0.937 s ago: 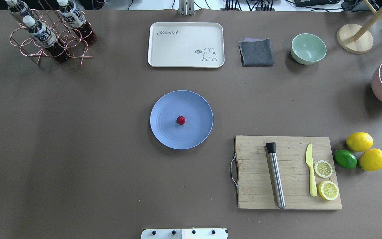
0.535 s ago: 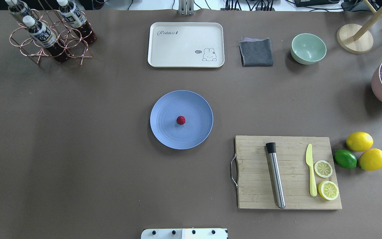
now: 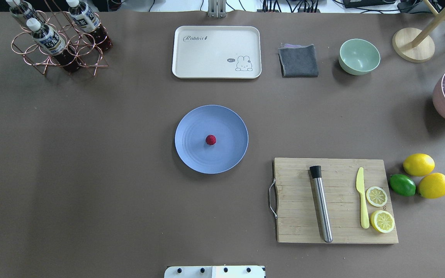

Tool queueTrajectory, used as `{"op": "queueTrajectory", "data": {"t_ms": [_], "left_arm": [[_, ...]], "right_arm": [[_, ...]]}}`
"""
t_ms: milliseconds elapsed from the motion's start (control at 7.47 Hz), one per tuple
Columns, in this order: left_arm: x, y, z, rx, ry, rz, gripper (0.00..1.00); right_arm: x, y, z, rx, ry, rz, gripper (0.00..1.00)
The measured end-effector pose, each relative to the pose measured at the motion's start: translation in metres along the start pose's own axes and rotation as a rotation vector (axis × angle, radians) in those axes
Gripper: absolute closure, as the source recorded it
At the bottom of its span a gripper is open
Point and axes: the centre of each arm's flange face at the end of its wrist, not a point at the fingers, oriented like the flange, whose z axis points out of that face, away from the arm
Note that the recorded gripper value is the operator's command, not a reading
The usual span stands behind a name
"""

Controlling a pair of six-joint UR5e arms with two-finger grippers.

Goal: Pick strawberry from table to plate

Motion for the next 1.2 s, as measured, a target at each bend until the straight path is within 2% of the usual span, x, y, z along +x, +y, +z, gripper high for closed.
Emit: {"op": "queueTrajectory", "data": {"t_ms": [1204], "left_arm": [[-0.0059,0.0083,0.0041,-0.01,-0.001,-0.014,0.02]], "right_arm": [[0.0019,0.0053,0.0037,-0.007,-0.003,0.01,0.0]]}}
